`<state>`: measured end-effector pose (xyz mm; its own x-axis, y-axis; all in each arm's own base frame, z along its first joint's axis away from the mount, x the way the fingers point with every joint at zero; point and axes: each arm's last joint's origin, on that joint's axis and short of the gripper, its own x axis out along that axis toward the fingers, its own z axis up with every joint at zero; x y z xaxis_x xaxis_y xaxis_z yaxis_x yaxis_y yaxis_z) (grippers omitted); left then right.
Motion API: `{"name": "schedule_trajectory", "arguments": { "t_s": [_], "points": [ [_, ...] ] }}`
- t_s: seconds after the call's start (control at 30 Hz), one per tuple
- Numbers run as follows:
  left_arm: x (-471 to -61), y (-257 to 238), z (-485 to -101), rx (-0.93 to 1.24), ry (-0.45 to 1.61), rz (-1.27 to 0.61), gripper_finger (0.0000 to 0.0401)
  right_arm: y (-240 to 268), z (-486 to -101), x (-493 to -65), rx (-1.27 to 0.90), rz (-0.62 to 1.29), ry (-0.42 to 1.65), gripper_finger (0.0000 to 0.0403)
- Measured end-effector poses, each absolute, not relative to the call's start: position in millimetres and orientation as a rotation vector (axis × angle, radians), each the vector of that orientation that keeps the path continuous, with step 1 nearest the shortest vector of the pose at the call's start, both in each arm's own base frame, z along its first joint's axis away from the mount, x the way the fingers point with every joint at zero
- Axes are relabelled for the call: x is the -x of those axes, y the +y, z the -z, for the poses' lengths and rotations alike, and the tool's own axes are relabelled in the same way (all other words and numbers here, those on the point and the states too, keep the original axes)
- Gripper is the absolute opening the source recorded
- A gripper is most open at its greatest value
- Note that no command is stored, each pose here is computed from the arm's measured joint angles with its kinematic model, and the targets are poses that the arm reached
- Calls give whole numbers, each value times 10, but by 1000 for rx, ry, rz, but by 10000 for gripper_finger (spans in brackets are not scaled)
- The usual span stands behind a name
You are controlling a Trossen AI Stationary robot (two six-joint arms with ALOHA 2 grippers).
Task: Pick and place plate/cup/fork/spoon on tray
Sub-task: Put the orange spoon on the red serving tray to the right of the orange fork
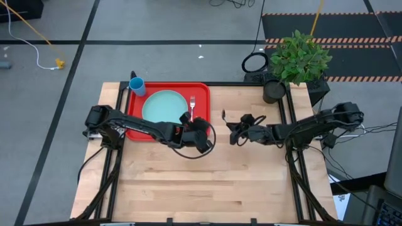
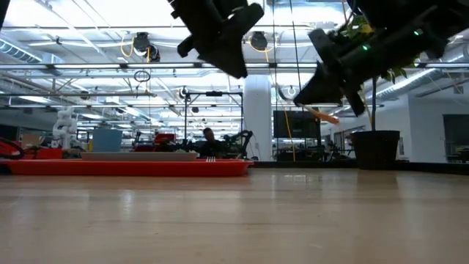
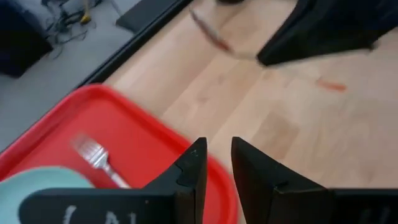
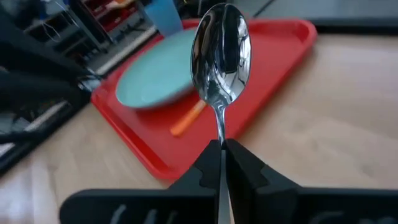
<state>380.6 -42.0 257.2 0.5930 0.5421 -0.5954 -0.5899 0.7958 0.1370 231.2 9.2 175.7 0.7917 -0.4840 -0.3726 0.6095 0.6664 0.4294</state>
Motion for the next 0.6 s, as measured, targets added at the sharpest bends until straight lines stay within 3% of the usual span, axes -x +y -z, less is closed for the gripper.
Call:
{"name": "schedule_trajectory", "arguments": {
  "t_s": [0.23, 0.6],
  "points": [
    [-3643, -439, -2320, 134, 761, -740, 76, 83, -1974, -2569, -499, 607, 213, 0],
    [-3445, -718, -1988, 167, 779, -693, 76, -1, -2156, -3133, -451, 632, 193, 0]
  ]
}}
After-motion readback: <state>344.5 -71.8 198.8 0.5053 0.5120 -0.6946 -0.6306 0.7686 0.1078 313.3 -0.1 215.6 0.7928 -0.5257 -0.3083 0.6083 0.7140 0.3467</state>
